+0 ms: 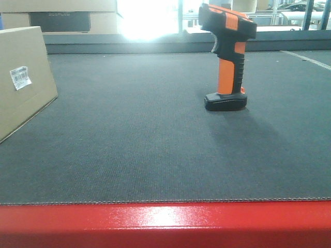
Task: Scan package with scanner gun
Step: 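Position the base at the table, grippers facing the box and scanner, then grasp the cardboard box with the left gripper and lift it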
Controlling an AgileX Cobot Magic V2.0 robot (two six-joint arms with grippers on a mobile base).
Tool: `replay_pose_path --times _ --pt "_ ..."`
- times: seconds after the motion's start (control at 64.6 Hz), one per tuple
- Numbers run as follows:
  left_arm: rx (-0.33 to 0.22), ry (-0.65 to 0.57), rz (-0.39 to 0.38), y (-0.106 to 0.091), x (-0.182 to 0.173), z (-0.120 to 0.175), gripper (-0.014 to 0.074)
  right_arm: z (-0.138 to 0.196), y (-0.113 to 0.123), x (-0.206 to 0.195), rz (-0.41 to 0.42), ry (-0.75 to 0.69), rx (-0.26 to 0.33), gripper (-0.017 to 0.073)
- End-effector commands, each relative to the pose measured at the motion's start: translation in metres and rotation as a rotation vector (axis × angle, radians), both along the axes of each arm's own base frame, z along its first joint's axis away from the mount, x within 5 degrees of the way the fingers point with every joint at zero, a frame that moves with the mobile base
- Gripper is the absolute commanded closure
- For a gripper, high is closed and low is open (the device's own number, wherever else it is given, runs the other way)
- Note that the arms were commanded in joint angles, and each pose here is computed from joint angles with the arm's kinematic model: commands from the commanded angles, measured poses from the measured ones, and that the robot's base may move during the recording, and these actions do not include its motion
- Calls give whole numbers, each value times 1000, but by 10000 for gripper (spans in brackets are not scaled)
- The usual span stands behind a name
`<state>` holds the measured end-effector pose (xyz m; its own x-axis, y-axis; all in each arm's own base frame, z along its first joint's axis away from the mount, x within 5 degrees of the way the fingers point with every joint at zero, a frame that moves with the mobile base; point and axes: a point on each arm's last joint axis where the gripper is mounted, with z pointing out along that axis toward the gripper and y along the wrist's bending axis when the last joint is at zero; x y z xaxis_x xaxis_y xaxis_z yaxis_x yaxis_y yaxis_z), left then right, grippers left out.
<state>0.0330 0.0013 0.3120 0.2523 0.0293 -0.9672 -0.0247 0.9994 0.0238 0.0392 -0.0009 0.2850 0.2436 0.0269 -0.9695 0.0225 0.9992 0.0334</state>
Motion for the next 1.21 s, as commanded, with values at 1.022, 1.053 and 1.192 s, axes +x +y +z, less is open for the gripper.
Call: replay_pose_path --times 1.022,1.053,1.192 --pt "52 1073 -13 -13 234 113 -7 72 6 95 66 154 -14 0" --pt "53 1094 -9 -12 244 112 -7 72 6 95 66 154 -14 0" --pt "80 1203 -9 -13 277 102 -7 72 6 95 66 154 -14 0"
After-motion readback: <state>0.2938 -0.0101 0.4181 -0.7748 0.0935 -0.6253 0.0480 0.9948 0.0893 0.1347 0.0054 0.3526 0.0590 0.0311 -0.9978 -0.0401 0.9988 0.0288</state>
